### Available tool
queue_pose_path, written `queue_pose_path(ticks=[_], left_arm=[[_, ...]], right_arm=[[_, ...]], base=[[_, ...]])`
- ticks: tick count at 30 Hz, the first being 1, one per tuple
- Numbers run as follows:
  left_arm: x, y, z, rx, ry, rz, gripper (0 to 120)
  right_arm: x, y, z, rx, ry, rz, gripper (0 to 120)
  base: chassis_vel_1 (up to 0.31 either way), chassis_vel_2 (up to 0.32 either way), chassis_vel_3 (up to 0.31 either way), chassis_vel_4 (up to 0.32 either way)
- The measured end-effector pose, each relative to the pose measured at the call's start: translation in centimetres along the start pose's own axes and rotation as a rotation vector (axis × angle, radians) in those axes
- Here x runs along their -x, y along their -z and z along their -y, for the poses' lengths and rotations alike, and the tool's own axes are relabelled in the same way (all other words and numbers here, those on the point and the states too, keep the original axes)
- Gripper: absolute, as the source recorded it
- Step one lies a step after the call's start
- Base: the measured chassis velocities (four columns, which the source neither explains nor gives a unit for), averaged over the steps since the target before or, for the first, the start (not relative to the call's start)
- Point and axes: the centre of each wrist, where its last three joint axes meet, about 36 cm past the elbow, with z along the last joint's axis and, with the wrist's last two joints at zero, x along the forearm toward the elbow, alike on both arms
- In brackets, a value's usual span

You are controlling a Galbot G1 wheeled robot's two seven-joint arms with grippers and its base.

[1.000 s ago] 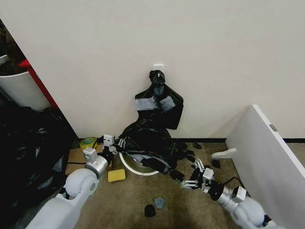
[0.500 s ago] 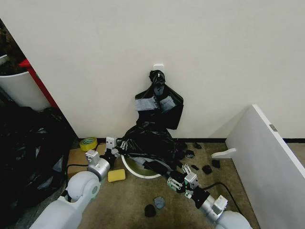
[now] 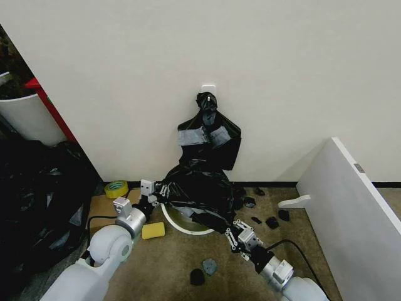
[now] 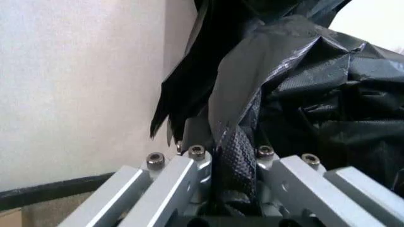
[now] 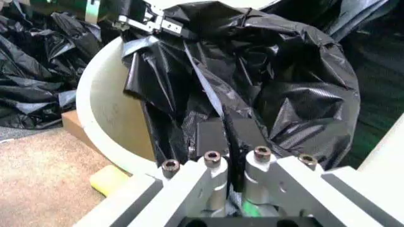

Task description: Place the garbage bag over the trash bin.

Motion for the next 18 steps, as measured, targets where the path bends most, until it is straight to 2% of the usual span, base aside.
queue_pose_path(ticks=[5,8,9,11,16,18], left_arm=[[0.0,0.1,0.1,-0.017,0.002,0.002,4],[0.1,0.3,0.1,-0.043,0.004,0.005,4],[0.1,0.3,0.1,-0.043,0.004,0.005,4],[0.2,0.6,0.4,-0.078,0.002,0.007,4],[0.2,1.1,1.1,-0.143,-0.009,-0.002,4],[0.1,1.4,1.5,-0.166,-0.014,-0.009,4]], right_arm=[[0.2,-1.0,0.1,0.024,0.048,0.062,0],[0.6,-2.4,-0.2,0.144,0.222,0.193,0],[0.6,-2.4,-0.2,0.144,0.222,0.193,0],[0.9,-3.3,-0.8,0.205,0.339,0.249,0],[1.2,-5.2,-1.2,0.202,0.443,0.244,0],[1.2,-6.4,-1.0,0.140,0.448,0.198,0]], base=[[0.000,0.000,0.000,0.000],[0.000,0.000,0.000,0.000],[0.000,0.000,0.000,0.000],[0.000,0.000,0.000,0.000],[0.000,0.000,0.000,0.000],[0.000,0.000,0.000,0.000]])
